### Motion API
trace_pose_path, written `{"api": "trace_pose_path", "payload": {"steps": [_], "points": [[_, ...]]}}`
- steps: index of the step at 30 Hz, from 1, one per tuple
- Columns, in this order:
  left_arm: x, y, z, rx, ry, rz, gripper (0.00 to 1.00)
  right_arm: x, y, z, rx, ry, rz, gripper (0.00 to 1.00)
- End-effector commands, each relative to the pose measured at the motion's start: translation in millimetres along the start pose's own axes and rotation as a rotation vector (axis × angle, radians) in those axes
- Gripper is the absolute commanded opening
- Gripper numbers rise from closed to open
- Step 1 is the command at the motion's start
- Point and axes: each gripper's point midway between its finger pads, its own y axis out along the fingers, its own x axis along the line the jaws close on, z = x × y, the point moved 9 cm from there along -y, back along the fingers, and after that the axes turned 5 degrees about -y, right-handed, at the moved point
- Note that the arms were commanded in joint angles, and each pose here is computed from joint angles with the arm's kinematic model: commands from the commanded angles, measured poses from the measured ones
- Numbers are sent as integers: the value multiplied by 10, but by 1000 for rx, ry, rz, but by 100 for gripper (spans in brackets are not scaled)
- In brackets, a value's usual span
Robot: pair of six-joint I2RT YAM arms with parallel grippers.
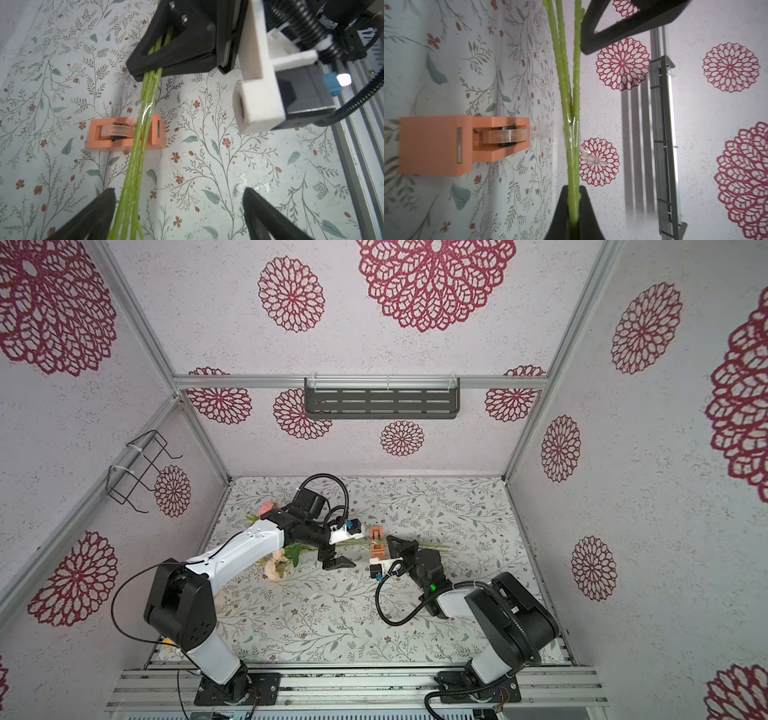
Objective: Wrap bouquets with tape
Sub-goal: Wrap the tape around the bouquet.
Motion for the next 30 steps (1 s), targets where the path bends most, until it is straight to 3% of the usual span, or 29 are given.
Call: {"api": "trace_pose_path", "payload": {"steps": [1, 5, 9, 10, 11, 13, 15, 17, 19, 23, 24, 28, 30], "points": [[98, 74, 68, 91, -14, 6, 98, -395, -53, -12, 40, -77, 294, 0], [183, 139, 79, 109, -17, 17, 99, -414, -120, -61, 30, -79, 357, 0], [258, 175, 88, 123, -18, 42, 83, -402, -164, -92, 29, -97, 353, 0], [288, 162, 89, 119, -26, 66, 71, -378, -165, -98, 28, -115, 345, 0], [313, 196, 118, 122, -43, 100, 47, -367, -162, -106, 28, -115, 336, 0], [361, 214, 132, 134, -76, 145, 20, -353, -161, -106, 37, -112, 340, 0], [369, 239, 157, 170, -87, 162, 0, -358, -178, -101, 40, -93, 347, 3], [372, 220, 154, 184, -96, 152, 0, -358, -214, -106, 39, -60, 341, 23], [381, 159, 114, 177, -102, 101, 0, -360, -247, -102, 75, 0, 303, 50], [314, -73, -2, 85, -58, -89, 0, -418, -217, -74, 244, 265, 61, 99], [306, -112, -16, 70, -51, -144, 0, -480, -240, -71, 238, 406, 6, 99], [260, -213, -109, 63, -34, -347, 0, -557, -474, -214, 48, 687, -395, 99], [170, -216, -161, 63, 18, -411, 0, -716, -585, -252, -23, 829, -455, 99]]}}
